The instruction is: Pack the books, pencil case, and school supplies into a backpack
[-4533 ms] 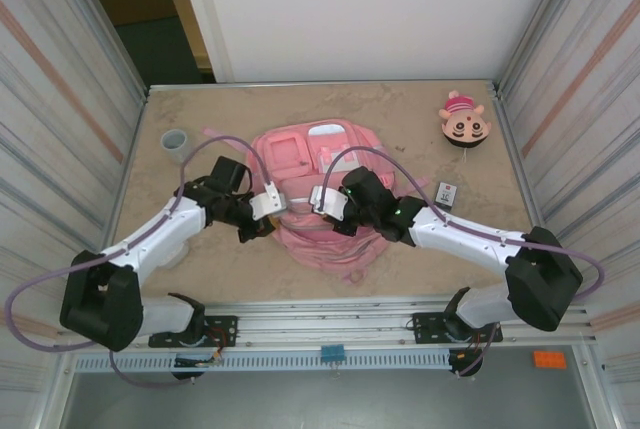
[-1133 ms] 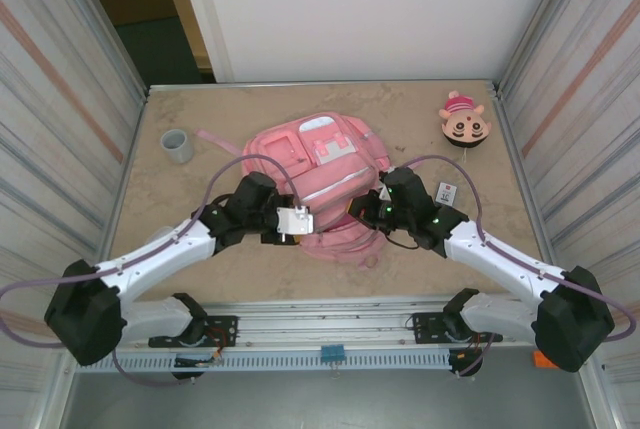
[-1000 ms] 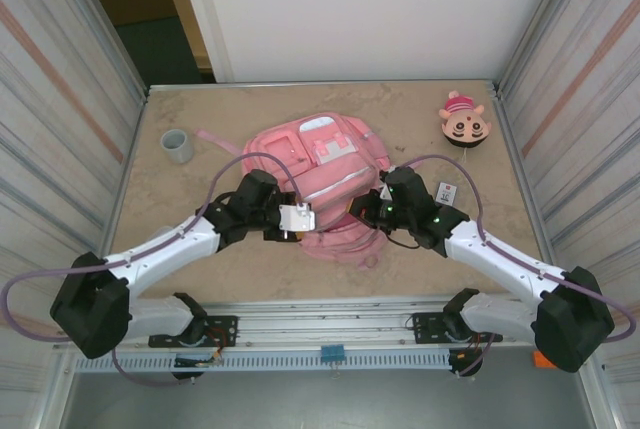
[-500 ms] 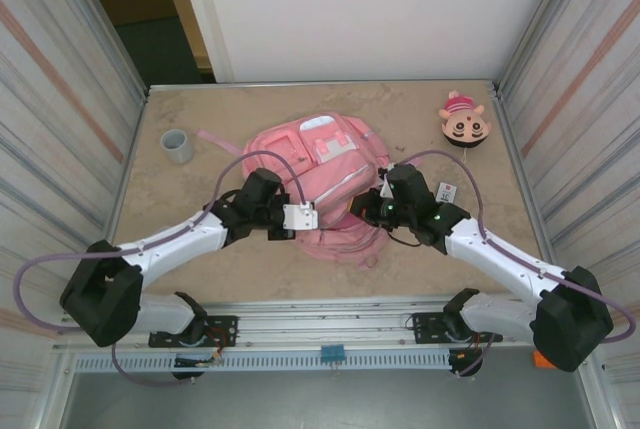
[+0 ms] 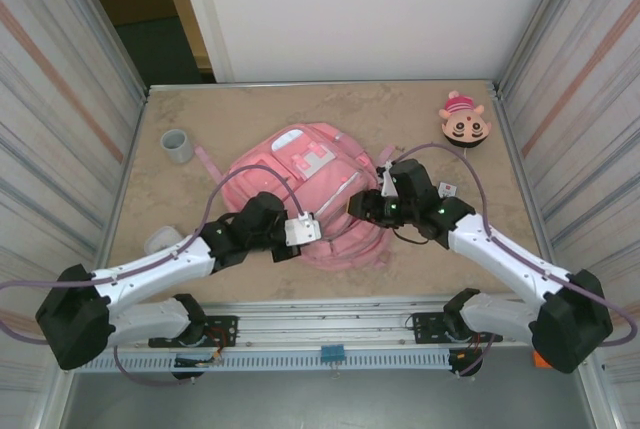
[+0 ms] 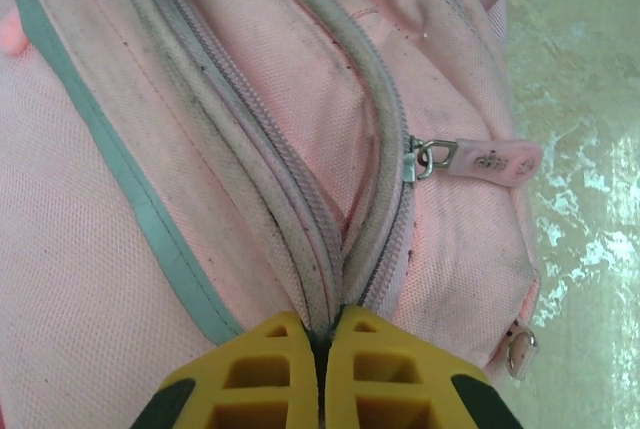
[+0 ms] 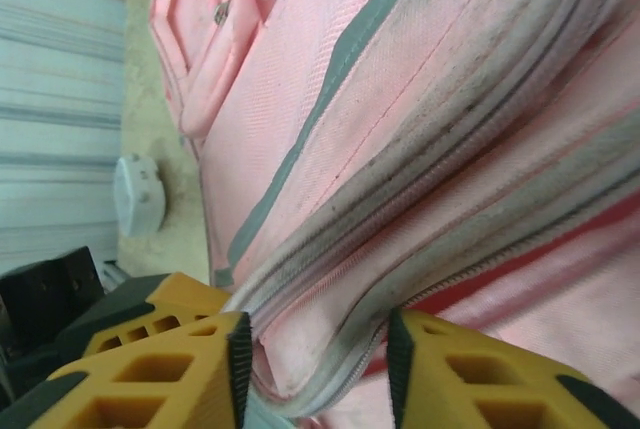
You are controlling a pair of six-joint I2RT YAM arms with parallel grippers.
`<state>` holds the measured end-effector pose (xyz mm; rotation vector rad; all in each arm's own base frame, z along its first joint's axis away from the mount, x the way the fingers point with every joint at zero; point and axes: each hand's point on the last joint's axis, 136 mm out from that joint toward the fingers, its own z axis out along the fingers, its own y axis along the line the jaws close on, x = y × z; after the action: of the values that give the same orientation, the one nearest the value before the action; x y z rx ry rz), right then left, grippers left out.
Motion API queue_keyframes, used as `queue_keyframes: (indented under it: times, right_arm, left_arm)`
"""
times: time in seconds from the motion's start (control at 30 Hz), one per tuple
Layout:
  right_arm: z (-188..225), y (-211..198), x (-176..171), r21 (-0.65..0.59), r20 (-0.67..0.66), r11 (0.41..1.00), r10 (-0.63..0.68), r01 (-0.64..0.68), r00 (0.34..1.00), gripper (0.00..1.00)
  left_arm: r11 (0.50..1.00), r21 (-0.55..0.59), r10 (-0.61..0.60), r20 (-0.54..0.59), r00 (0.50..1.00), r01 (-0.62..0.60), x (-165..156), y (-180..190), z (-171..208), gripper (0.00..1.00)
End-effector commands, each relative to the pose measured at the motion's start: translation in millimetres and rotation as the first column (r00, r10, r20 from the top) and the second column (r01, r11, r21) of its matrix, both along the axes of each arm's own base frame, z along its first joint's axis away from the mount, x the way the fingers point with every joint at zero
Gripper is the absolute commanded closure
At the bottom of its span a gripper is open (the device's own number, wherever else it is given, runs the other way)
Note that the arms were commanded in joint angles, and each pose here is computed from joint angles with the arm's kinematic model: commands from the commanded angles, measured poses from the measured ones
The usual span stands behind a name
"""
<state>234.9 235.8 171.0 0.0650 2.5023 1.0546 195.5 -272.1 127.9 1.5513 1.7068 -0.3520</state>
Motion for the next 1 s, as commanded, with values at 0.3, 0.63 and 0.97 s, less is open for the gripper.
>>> queue_keyframes:
  times: [0.3, 0.63, 0.97]
  right_arm:
    - [-5, 9, -71, -0.176, 0.175, 0.974, 0.177, -0.146, 0.969, 0.57]
    - [-35, 57, -64, -0.269, 0.158, 0.929, 0.304, -0.255, 0.939, 0.57]
    - [-55, 50, -53, -0.4, 0.12, 0.889, 0.292, -0.223, 0.949, 0.82]
  left_arm:
    - [0.996, -0.069, 0.04, -0.133, 0.99, -0.05, 6, -9, 9, 1.0]
    - [0.994, -0.085, 0.053, -0.157, 0.986, -0.067, 9, -4, 12, 1.0]
    - [0.993, -0.089, 0.069, -0.145, 0.987, -0.083, 15, 0, 15, 1.0]
